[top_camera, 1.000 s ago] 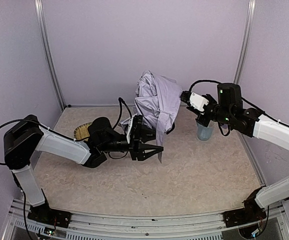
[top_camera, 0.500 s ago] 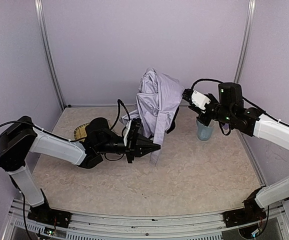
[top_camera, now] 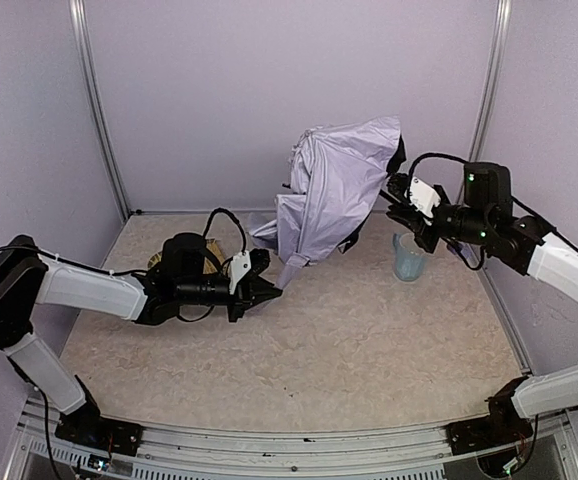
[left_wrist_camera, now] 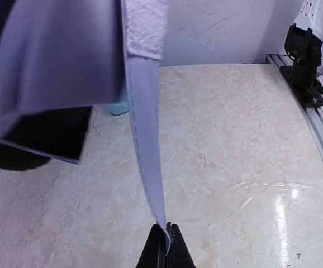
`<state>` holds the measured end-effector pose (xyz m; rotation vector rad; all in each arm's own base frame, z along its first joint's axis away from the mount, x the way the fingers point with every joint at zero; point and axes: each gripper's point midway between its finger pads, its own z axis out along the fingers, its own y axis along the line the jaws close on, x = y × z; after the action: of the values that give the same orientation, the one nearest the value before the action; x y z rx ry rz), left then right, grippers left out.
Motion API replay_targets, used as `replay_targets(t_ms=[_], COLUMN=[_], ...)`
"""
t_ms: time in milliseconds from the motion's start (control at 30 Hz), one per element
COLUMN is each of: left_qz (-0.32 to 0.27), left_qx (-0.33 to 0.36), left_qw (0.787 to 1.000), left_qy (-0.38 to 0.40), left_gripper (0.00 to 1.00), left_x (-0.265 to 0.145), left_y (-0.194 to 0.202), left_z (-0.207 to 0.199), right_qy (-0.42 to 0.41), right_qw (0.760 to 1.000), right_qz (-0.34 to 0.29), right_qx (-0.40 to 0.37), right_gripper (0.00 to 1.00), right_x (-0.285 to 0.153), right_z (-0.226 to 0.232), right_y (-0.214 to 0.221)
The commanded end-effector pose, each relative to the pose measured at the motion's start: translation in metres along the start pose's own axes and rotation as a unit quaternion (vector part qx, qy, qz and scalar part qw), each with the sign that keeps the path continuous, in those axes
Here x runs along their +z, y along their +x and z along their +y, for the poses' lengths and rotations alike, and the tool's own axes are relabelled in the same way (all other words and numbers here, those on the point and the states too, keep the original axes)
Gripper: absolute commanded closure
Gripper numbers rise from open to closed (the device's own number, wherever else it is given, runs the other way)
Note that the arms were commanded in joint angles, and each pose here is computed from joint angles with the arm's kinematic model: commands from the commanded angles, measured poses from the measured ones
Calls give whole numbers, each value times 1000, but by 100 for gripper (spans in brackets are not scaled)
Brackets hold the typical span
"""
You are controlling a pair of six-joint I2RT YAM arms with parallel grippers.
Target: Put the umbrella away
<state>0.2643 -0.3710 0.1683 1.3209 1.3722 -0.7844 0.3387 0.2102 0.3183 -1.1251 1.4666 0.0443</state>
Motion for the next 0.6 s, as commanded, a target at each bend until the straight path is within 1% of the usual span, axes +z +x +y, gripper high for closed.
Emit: replay_targets(t_ms=[0,133,267,367,467,567], left_qz=[29,30,46,55,42,21], left_qx=[34,63,88,102,115,129], left_qw=[998,994,991,989,988,987], left_qy=[-47,-80,-85,-89,-93,-88], left_gripper=[100,100,100,100,100,100], left_x=[-9,-18,-13,-8,-6,-3], left_y=[17,26,45,56,57,52], left_z=[26,52,66,78,89,96], right_qy=[-89,-155,-195,-234,-279,-321], right_qw=[995,987,978,967,953,937], right_qz=[-53,-14,-7,-8,-1,27], right_qx=[1,-28,-76,-97,-119,-136], right_gripper=[100,100,100,100,100,100], right_x=[-8,-1,-1,-8,-17,-24], right_z=[31,74,113,145,182,219], right_y=[-28,-8,-8,-9,2,23])
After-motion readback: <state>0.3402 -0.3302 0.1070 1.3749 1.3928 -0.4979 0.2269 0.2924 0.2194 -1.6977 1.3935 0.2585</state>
